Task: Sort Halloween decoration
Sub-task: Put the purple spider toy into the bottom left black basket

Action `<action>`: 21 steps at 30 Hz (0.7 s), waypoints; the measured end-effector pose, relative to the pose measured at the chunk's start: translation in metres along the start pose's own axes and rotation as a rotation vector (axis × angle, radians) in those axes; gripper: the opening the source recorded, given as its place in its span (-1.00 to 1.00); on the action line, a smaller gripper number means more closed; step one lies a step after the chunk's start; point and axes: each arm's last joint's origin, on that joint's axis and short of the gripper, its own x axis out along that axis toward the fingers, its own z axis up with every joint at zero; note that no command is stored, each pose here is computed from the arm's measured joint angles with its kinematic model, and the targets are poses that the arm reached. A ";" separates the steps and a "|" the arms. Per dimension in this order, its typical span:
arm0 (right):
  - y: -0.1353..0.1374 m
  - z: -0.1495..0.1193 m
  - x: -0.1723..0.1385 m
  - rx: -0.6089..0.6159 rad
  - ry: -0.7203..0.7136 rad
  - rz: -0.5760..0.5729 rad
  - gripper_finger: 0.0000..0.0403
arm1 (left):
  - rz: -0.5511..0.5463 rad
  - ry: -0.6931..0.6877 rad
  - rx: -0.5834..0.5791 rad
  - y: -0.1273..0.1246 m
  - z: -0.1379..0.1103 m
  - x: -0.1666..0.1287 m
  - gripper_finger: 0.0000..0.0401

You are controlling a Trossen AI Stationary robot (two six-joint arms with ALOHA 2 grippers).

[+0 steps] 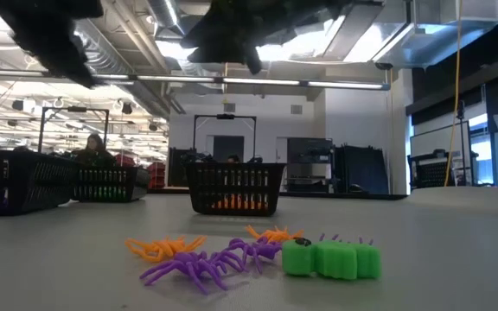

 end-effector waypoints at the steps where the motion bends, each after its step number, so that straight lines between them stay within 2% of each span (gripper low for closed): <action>1: 0.000 0.000 -0.002 0.000 0.011 -0.003 -0.32 | -0.029 0.048 -0.016 -0.001 0.000 -0.005 -1.00; 5: 0.003 -0.005 -0.006 -0.010 0.070 -0.048 -0.32 | -0.151 0.218 -0.046 -0.007 -0.008 -0.013 -1.00; 10: 0.008 -0.009 -0.006 -0.040 0.084 -0.138 -0.32 | -0.256 0.390 0.017 -0.012 -0.027 -0.013 -1.00; 16: 0.011 -0.010 -0.006 -0.062 0.086 -0.140 -0.32 | -0.257 0.394 0.055 -0.014 -0.032 -0.012 -1.00; 21: 0.009 -0.010 -0.006 -0.064 0.084 -0.144 -0.32 | -0.193 0.330 0.060 -0.012 -0.030 -0.011 -1.00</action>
